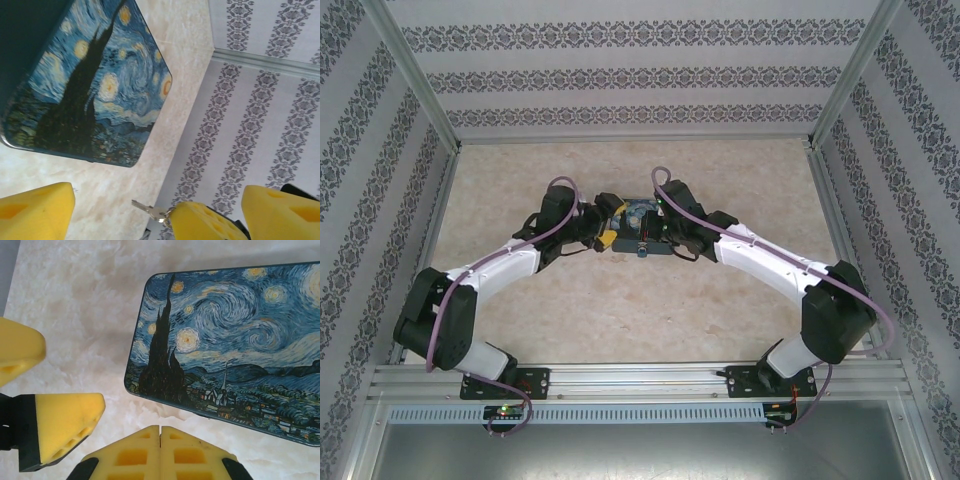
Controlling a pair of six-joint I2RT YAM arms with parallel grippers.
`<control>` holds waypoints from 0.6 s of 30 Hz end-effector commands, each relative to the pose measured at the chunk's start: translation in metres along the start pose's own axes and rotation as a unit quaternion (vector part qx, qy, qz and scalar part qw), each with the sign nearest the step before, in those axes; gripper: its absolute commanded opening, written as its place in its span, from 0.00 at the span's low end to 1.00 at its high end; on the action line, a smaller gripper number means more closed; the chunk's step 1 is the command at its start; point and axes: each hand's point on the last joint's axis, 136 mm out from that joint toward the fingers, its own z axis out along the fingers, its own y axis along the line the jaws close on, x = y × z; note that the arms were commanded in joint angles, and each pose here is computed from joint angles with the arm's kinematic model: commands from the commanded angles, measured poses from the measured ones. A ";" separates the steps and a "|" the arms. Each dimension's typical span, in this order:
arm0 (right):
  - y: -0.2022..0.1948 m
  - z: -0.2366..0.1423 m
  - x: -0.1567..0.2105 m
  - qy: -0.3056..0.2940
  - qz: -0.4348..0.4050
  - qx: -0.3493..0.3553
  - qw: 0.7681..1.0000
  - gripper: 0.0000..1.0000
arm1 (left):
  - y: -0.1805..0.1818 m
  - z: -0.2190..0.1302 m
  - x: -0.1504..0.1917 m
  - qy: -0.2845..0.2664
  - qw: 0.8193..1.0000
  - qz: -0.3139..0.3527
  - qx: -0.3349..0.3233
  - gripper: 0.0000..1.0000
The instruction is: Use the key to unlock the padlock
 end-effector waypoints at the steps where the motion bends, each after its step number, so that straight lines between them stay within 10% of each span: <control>1: 0.019 -0.016 -0.016 -0.028 0.005 -0.036 0.999 0.00 | -0.017 0.009 0.008 0.016 0.998 -0.034 0.046 0.77; 18: 0.037 -0.024 -0.028 -0.048 0.033 -0.087 0.994 0.00 | -0.051 0.029 0.036 0.061 0.989 -0.066 0.115 0.42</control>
